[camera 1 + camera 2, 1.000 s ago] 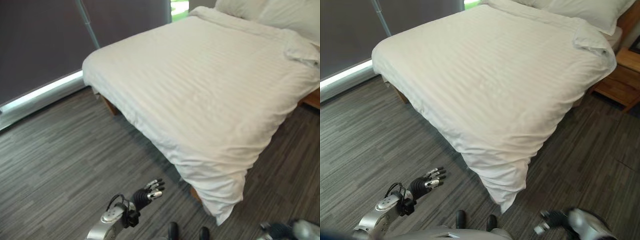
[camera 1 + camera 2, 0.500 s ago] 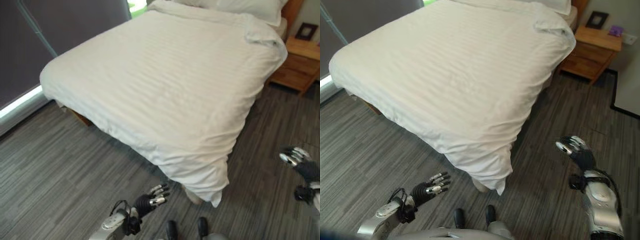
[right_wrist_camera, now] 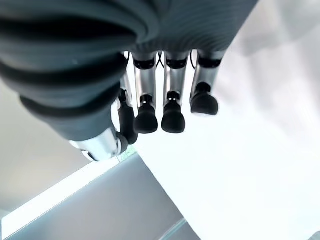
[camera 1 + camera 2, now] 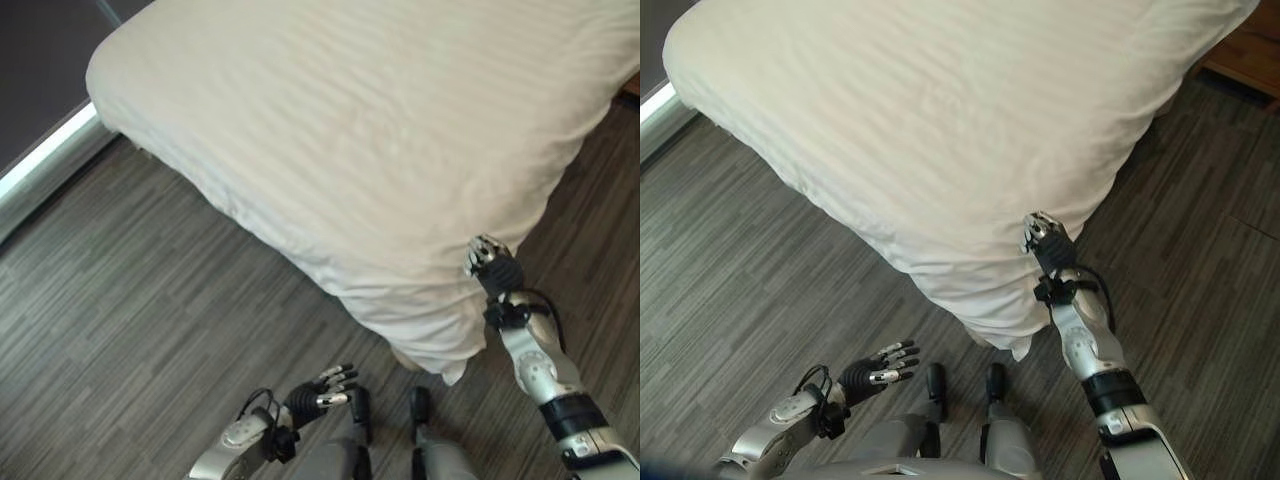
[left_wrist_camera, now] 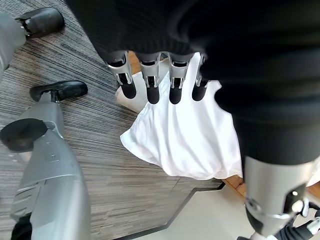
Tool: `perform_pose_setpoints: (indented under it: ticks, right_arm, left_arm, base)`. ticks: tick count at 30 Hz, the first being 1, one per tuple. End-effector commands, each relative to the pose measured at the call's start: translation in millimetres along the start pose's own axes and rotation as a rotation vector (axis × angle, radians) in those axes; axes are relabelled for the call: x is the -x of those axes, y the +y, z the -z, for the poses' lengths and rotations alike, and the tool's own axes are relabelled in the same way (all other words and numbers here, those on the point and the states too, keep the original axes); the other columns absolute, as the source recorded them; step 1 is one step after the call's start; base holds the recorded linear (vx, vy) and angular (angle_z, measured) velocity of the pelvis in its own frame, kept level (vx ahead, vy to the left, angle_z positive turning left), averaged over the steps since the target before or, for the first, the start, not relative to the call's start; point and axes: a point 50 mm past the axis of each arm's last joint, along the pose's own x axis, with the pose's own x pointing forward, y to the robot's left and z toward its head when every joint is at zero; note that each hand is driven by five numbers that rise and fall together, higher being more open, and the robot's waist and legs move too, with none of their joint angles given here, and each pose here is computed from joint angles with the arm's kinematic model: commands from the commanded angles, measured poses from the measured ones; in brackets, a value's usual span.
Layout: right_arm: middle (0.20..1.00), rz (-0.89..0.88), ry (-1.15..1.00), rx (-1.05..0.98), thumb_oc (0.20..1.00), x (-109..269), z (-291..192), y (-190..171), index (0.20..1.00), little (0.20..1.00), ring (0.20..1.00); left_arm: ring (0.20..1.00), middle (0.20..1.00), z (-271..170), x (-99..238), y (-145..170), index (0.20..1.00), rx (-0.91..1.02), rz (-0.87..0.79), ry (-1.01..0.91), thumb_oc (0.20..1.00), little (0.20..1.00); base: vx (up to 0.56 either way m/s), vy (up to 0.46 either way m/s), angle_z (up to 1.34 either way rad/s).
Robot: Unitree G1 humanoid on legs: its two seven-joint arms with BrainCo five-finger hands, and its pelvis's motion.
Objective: Making the bed.
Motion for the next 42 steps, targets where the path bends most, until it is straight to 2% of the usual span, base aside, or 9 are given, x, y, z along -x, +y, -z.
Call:
perform_pose_setpoints:
  ticks: [1, 10, 16, 21, 27, 31, 36, 38, 42]
  right_arm:
    - [0.2, -0.037, -0.08, -0.074, 0.2, -8, -11, 9, 0.2, 0.2, 0.2]
    - [0.2, 0.12, 0.049, -0.109, 0.2, -14, 20, -11, 0.2, 0.2, 0.2]
    - [0.2, 0.173, 0.137, -0.188, 0.2, 4, 51, -19, 0.2, 0.2, 0.2]
    - [0.2, 0.302, 0.196, -0.16, 0.2, 10, 56, -47, 0.2, 0.2, 0.2]
    - [0.2, 0.542, 0.246, -0.039, 0.2, 11, 27, -102, 0.2, 0.2, 0.2]
    - [0.2, 0.687, 0.458, 0.192, 0.2, 47, 23, -143, 0.2, 0.2, 0.2]
    - [0.2, 0.825, 0.589, 0.204, 0.2, 104, 40, -169, 0.2, 0.2, 0.2]
    - [0.2, 0.959, 0.577, 0.152, 0.2, 143, 38, -185, 0.2, 0.2, 0.2]
    - [0.2, 1.05, 0.46, 0.114, 0.2, 160, 24, -196, 0.2, 0.2, 0.2]
  left_arm:
    - [1.0, 1.0, -11, -1, 3, 1.0, 0.01, 0.013, -0.064, 1.0, 1.0]
    - [1.0, 1.0, -18, -4, 2, 1.0, 0.023, 0.021, -0.097, 1.0, 1.0]
    - [1.0, 1.0, -13, -3, 1, 1.0, 0.049, -0.004, -0.11, 1.0, 1.0]
    - [1.0, 1.0, -17, -5, 1, 1.0, 0.04, 0.001, -0.125, 1.0, 1.0]
    - [1.0, 1.0, -18, -6, 0, 1.0, -0.006, 0.035, -0.089, 1.0, 1.0]
    - [1.0, 1.0, -31, -12, -1, 1.0, -0.079, 0.064, -0.096, 1.0, 1.0]
    - [1.0, 1.0, -33, -13, -1, 1.0, -0.059, 0.049, -0.133, 1.0, 1.0]
    - [1.0, 1.0, -30, -10, 1, 1.0, -0.045, 0.031, -0.14, 1.0, 1.0]
    - [1.0, 1.0, -29, -8, 2, 1.0, -0.034, 0.02, -0.144, 1.0, 1.0]
  base:
    - [0.0, 0.0, 0.0]
    - [0.0, -0.006, 0.01]
    - [0.0, 0.0, 0.0]
    - [-0.01, 0.0, 0.01]
    - [-0.03, 0.001, 0.01]
    - [-0.02, -0.001, 0.05]
    - [0.02, -0.011, -0.11]
    - [0.06, 0.002, -0.14]
    - [0.02, 0.01, -0.08]
